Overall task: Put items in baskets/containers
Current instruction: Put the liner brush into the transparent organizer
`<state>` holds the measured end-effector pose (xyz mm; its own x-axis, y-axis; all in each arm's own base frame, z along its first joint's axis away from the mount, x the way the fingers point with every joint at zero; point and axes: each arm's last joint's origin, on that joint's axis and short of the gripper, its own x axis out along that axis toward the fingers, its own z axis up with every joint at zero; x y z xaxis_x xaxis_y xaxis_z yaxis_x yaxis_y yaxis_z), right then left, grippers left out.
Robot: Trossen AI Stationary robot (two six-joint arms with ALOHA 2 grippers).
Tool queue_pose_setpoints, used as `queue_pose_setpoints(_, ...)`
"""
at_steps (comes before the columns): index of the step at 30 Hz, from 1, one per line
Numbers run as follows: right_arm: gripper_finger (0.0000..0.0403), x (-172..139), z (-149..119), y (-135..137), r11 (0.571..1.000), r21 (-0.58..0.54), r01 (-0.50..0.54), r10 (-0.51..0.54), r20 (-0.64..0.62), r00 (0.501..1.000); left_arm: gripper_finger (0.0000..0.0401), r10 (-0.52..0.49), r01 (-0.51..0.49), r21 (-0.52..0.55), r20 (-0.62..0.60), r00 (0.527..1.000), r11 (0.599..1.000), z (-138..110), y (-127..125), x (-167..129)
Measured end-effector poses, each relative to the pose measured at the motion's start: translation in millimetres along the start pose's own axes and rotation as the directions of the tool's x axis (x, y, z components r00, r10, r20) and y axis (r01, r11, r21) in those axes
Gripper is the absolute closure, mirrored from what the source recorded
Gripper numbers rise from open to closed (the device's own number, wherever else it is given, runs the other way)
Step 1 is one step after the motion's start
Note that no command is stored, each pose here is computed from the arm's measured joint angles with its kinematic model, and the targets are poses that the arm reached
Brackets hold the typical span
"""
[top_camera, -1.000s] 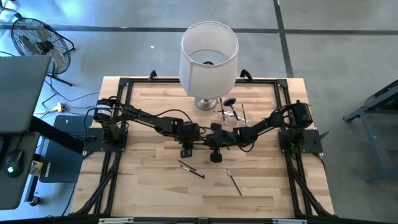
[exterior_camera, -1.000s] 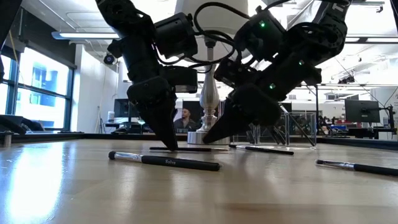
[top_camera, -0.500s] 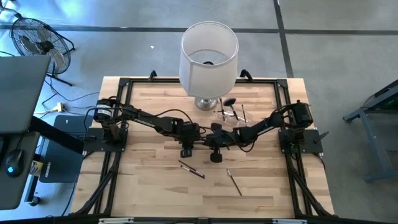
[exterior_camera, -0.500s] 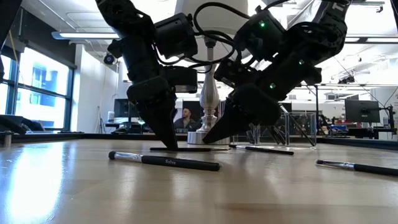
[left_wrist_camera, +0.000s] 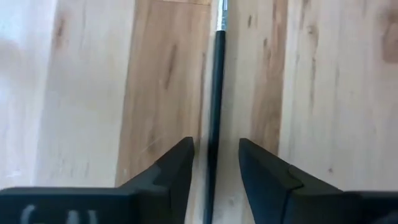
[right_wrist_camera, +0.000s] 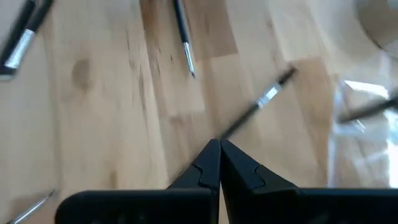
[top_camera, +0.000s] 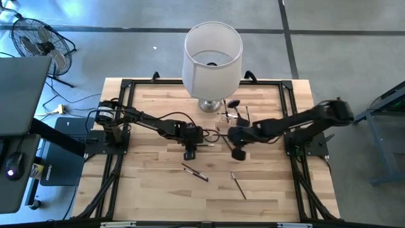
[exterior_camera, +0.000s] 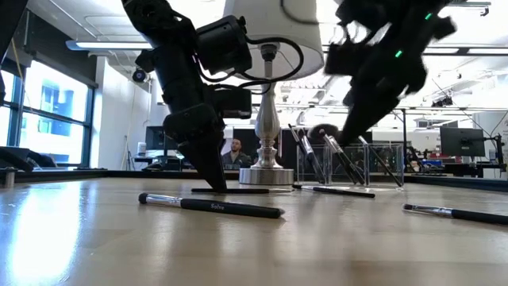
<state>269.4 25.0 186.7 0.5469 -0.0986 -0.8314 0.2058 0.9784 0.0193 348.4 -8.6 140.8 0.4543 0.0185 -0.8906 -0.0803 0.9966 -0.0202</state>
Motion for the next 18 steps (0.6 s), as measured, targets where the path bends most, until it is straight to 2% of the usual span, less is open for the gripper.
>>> queue_pose_setpoints(3,0.0403,-28,-5,6,0.999,0.037,0.004,-0.005,0.025,1.000,0.0323,0.013,-0.013,0.010,-0.008,1.000,1.000,-1,0,0)
queue_pose_setpoints(6,0.0403,-52,-8,14,0.998,0.066,0.021,-0.027,0.104,0.994,0.0383,0.012,-0.011,0.053,-0.025,1.000,0.999,-2,1,0)
queue_pose_setpoints(13,0.0402,-89,-15,29,0.993,0.120,0.006,-0.038,0.269,0.962,0.0396,0.038,-0.036,0.046,-0.053,0.998,0.998,-5,1,4)
queue_pose_setpoints(18,0.0402,-97,-26,35,0.990,0.137,0.031,-0.066,0.261,0.963,0.0398,0.040,-0.042,-0.055,-0.029,0.999,0.998,-3,1,2)
